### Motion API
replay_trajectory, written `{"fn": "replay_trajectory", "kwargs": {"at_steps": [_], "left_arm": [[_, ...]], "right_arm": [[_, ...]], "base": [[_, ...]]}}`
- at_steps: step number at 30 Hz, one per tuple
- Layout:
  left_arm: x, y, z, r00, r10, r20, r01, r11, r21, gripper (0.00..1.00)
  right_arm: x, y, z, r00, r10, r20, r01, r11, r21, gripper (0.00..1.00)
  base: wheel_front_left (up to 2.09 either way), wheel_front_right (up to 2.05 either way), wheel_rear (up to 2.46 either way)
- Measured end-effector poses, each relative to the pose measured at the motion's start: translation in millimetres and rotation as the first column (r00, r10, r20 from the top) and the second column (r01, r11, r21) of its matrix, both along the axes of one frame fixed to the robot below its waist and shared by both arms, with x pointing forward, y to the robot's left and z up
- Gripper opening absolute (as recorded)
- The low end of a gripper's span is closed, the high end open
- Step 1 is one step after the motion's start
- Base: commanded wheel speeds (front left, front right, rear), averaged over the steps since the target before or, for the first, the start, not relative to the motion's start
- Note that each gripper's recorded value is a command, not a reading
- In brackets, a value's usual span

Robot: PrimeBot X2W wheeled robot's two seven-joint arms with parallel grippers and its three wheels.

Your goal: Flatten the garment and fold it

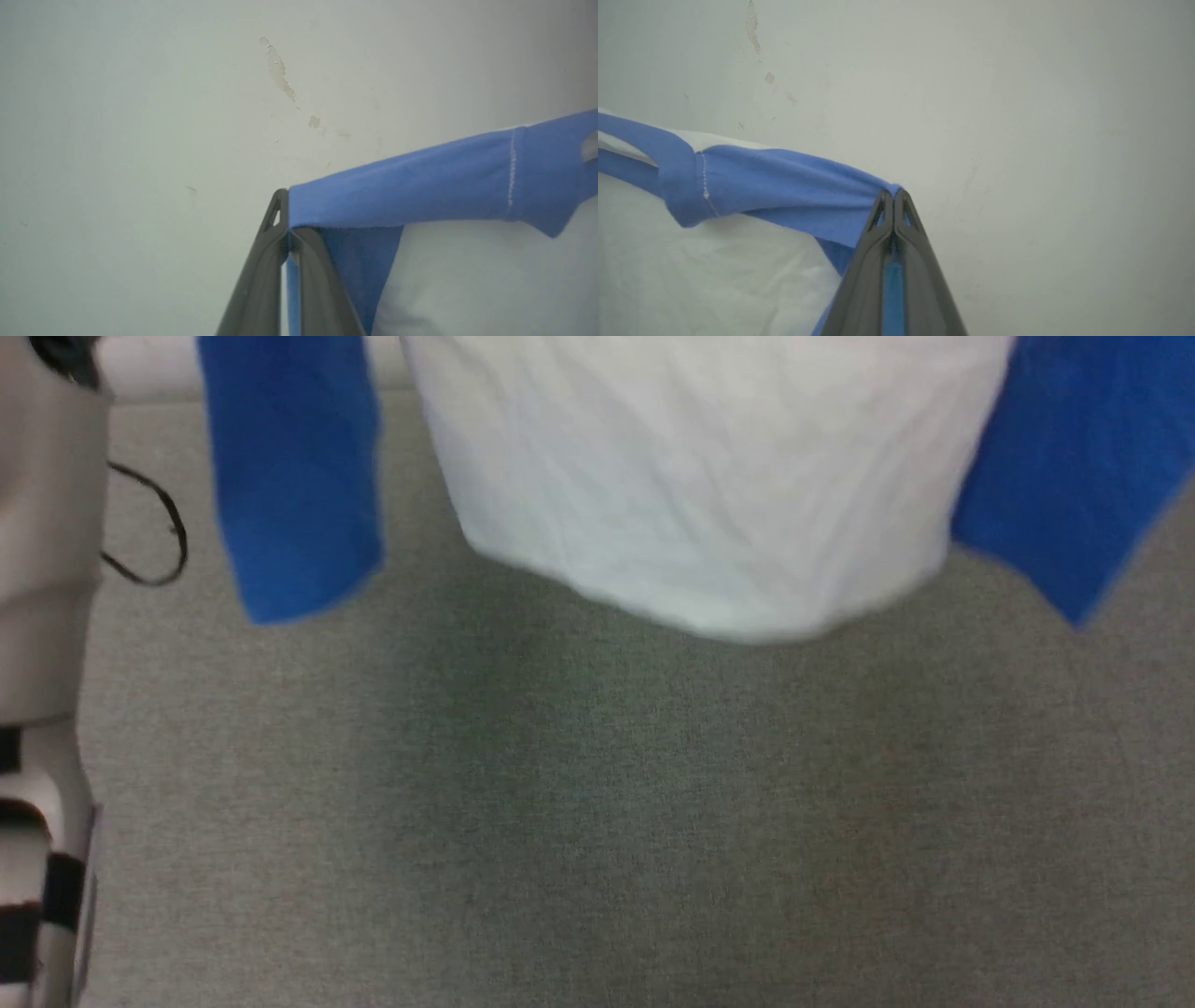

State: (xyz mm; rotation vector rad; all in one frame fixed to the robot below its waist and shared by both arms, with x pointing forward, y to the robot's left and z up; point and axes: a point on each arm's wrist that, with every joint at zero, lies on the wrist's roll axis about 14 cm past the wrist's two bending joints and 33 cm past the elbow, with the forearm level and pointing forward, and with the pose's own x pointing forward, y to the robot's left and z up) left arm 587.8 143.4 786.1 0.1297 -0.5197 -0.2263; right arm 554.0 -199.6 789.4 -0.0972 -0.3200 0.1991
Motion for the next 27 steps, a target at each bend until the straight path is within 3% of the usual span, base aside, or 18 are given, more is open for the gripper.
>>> {"fn": "replay_trajectory", "kwargs": {"at_steps": [8, 16, 21, 22, 27], "left_arm": [[67, 10, -31, 0.999, 0.042, 0.004, -0.042, 0.999, 0.005, 0.0], [113, 14, -150, 0.974, 0.054, -0.219, -0.064, 0.997, -0.042, 0.0], [104, 15, -231, 0.92, 0.043, -0.389, -0.085, 0.992, -0.092, 0.0], [94, 17, -252, 0.9, 0.038, -0.434, -0.1, 0.988, -0.122, 0.0], [48, 17, -293, 0.858, 0.011, -0.513, -0.128, 0.972, -0.194, 0.0]], "right_arm": [[66, 12, -28, 0.999, 0.028, 0.021, -0.028, 0.999, 0.026, 0.0], [113, 27, -146, 0.977, 0.059, -0.205, -0.051, 0.998, 0.045, 0.0], [112, 33, -222, 0.933, 0.073, -0.352, -0.054, 0.997, 0.063, 0.0], [102, 37, -248, 0.913, 0.085, -0.398, -0.06, 0.995, 0.075, 0.0], [60, 40, -301, 0.868, 0.108, -0.485, -0.064, 0.992, 0.106, 0.0]], "base": [[0.0, 0.0, 0.0], [0.0, 0.0, 0.0], [0.0, 0.0, 0.0], [0.0, 0.0, 0.0], [0.0, 0.0, 0.0]]}}
